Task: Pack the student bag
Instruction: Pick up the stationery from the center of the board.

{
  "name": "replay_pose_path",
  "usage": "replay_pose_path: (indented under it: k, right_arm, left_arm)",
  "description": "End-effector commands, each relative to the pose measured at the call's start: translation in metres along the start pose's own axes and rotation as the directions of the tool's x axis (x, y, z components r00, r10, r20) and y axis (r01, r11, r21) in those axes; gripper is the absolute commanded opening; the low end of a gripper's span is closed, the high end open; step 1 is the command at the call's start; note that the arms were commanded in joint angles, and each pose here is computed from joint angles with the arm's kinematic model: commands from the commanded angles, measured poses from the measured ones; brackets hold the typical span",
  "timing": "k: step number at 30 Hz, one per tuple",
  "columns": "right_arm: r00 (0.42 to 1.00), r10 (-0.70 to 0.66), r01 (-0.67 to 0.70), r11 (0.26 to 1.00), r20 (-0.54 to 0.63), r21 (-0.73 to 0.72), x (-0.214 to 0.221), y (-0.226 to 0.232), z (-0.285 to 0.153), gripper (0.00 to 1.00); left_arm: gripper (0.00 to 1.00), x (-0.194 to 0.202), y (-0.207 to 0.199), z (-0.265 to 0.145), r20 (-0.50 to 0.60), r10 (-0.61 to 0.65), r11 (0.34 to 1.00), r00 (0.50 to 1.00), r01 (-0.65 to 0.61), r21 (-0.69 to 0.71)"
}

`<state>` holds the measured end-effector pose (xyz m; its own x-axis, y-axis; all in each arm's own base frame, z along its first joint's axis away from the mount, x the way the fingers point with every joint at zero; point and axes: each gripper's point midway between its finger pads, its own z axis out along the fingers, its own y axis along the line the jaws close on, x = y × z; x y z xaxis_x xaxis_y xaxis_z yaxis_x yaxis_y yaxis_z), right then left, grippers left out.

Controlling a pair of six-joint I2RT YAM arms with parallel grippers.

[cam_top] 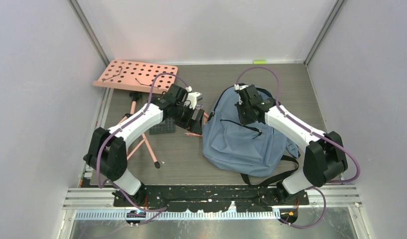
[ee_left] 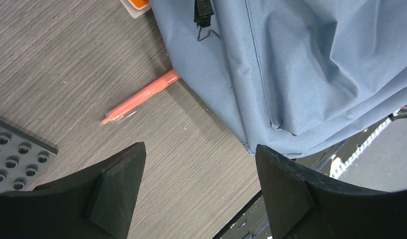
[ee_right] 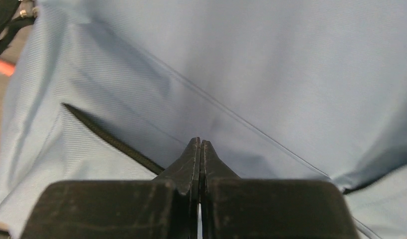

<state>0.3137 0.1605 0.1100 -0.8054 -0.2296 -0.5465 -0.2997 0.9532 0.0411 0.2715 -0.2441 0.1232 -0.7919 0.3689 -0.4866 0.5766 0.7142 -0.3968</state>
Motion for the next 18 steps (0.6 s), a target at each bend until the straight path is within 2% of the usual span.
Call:
replay_pose_path:
  k: [1, 5, 9, 12, 18]
  right_arm:
    - [0.987, 0.08, -0.108, 0.973, 0.138, 0.205, -0.019, -0.04, -0.035, 0.01]
    - [0.968, 0.155, -0.194, 0.96, 0.196, 0.201, -0.02, -0.048, -0.05, 0.01]
    - [0.956, 0.183, -0.218, 0.966, 0.232, 0.14, -0.023, -0.041, -0.064, 0.02]
    - [0.945, 0.201, -0.23, 0.969, 0.258, 0.086, -0.027, -0.033, -0.073, 0.08]
    - [0.924, 0.223, -0.23, 0.973, 0.309, -0.015, -0.035, -0.019, -0.091, 0.12]
  left_arm:
    - [0.83, -0.003, 0.005, 0.002, -0.021, 0.08, 0.997, 0.997, -0.08, 0.002]
    - [0.81, 0.002, 0.021, 0.019, -0.068, 0.119, 0.992, 0.99, -0.121, -0.021]
    - [0.79, 0.008, 0.047, 0.03, -0.127, 0.173, 0.977, 0.977, -0.187, -0.104]
    - [0.76, 0.007, 0.055, 0.035, -0.127, 0.234, 0.962, 0.964, -0.249, -0.111]
    - [0.69, 0.004, 0.055, 0.046, -0.105, 0.311, 0.945, 0.945, -0.319, -0.071]
